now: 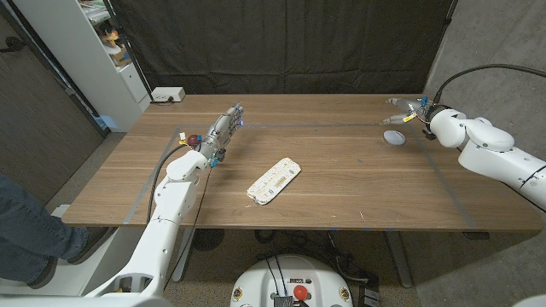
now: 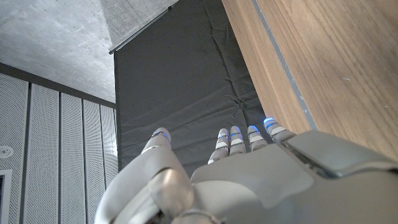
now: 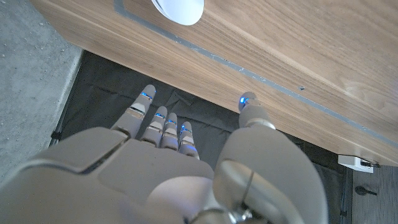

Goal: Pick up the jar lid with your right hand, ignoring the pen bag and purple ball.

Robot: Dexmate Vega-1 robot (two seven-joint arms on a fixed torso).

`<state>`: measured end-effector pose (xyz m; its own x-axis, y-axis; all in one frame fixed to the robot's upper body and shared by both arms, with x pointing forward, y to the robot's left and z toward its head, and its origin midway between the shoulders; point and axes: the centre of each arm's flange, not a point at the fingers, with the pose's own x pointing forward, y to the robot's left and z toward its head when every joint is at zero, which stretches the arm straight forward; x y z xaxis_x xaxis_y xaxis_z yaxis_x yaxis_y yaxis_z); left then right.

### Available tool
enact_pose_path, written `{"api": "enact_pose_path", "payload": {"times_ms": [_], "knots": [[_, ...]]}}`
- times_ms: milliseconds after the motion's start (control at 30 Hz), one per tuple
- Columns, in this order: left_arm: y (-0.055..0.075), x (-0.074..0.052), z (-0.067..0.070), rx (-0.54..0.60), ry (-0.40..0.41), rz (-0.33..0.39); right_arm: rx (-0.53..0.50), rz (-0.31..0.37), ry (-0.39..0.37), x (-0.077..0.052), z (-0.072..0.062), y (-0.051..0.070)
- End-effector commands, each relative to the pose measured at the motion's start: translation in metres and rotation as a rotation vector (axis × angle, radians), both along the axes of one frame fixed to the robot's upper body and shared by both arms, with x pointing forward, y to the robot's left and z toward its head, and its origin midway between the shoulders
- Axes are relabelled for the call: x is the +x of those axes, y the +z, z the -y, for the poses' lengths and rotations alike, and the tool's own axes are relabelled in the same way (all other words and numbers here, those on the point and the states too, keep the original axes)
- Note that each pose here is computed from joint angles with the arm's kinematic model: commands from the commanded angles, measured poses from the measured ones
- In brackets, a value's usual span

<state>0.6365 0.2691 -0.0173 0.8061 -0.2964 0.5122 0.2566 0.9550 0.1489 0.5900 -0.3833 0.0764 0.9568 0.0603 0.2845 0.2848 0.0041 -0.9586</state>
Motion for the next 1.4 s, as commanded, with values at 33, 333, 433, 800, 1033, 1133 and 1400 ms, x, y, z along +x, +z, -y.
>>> {"api": "enact_pose_path", "payload": {"times_ms": [33,333,433,800,1033,1133,1400], "knots": [[-0.002,-0.002,0.001,0.016,0.004,-0.007,-0.015,-0.05,-0.035,0.006,0.003,0.001],[-0.001,-0.002,0.0,0.02,0.007,-0.01,-0.017,-0.091,-0.071,0.015,0.008,0.0],[-0.001,-0.002,0.0,0.019,0.006,-0.01,-0.017,-0.101,-0.084,0.018,0.01,0.001],[-0.002,0.0,0.001,0.017,0.007,-0.013,-0.03,-0.138,-0.109,0.025,0.01,0.0],[-0.002,0.001,0.001,0.017,0.007,-0.014,-0.04,-0.174,-0.13,0.029,0.009,0.0],[-0.001,0.002,0.002,0.018,0.005,-0.014,-0.041,-0.187,-0.139,0.03,0.01,0.0],[0.0,0.003,0.002,0.02,0.004,-0.015,-0.039,-0.204,-0.156,0.034,0.013,-0.001]]}}
